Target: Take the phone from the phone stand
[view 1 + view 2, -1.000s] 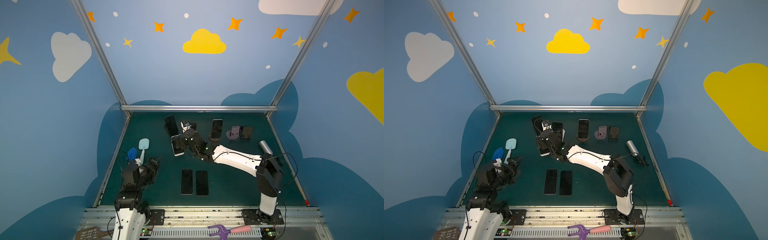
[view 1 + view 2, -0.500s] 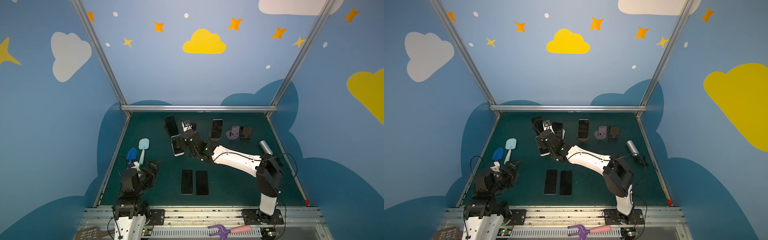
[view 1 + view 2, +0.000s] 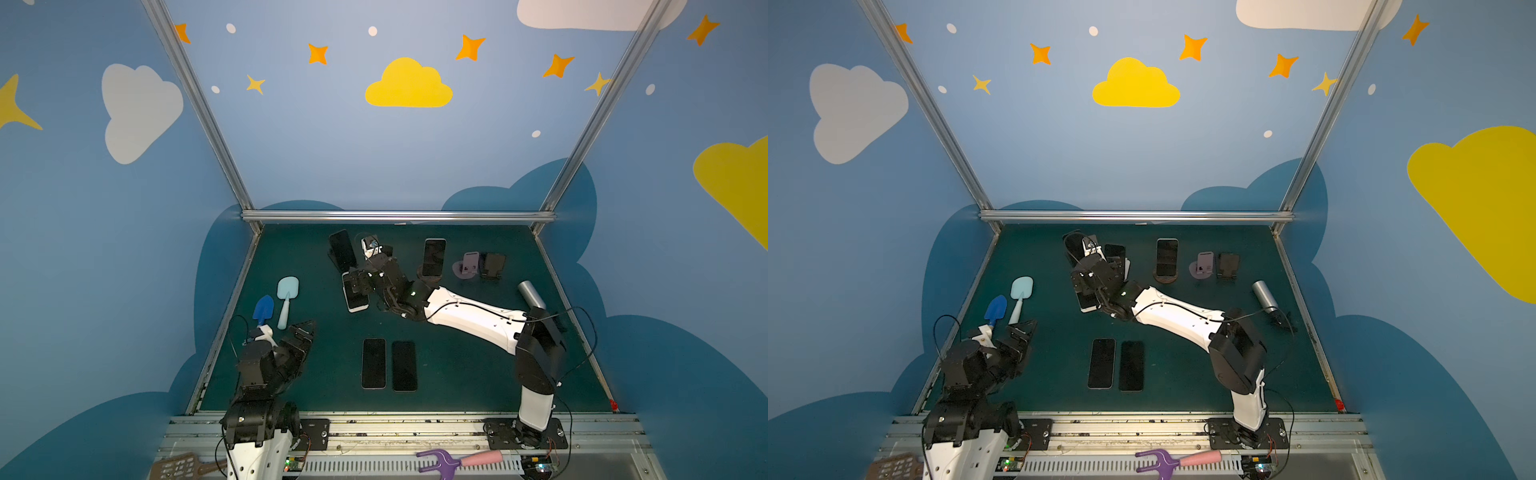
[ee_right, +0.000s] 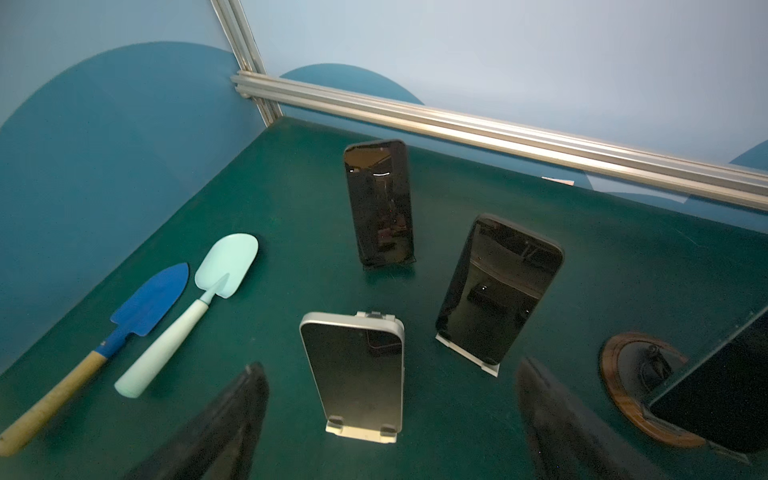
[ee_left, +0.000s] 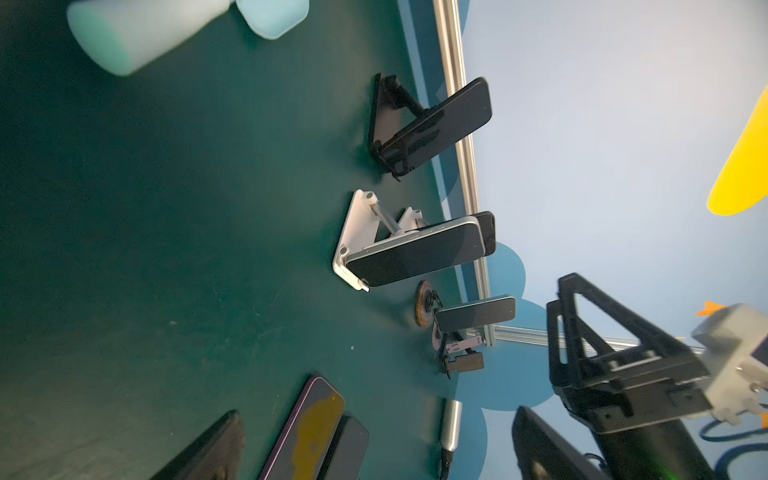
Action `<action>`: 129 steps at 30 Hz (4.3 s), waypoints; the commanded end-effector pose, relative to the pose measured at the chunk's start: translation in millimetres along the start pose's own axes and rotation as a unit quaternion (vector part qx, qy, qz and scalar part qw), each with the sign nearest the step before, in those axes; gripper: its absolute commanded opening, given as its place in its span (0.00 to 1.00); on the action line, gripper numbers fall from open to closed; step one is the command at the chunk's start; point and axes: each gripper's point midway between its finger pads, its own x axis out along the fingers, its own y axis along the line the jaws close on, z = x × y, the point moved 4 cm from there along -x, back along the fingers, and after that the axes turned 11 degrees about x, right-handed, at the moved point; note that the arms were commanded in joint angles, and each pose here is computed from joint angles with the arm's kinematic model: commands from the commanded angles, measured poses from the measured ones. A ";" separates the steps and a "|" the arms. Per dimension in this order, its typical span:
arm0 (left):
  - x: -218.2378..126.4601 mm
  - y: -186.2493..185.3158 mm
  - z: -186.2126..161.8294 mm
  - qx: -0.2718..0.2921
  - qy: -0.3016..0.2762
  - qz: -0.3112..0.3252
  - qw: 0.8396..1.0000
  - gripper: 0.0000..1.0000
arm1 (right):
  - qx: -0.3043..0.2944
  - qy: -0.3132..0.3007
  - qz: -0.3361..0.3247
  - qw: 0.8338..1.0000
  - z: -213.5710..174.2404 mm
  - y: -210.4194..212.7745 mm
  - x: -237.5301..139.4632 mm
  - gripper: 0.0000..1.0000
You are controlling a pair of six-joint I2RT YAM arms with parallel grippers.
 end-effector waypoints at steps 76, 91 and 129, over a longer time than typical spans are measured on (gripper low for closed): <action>8.5 9.7 -7.8 0.000 0.026 0.011 1.000 1.00 | 0.043 -0.020 0.001 0.999 -58.5 13.5 102.3 0.83; 8.5 8.4 -7.0 0.004 0.026 0.010 1.000 1.00 | -0.010 -0.054 0.006 0.998 -45.8 28.2 86.1 0.73; 8.4 -16.4 0.7 -0.003 0.030 -0.035 0.999 1.00 | -0.017 -0.055 0.007 0.998 -16.5 -4.4 15.8 0.66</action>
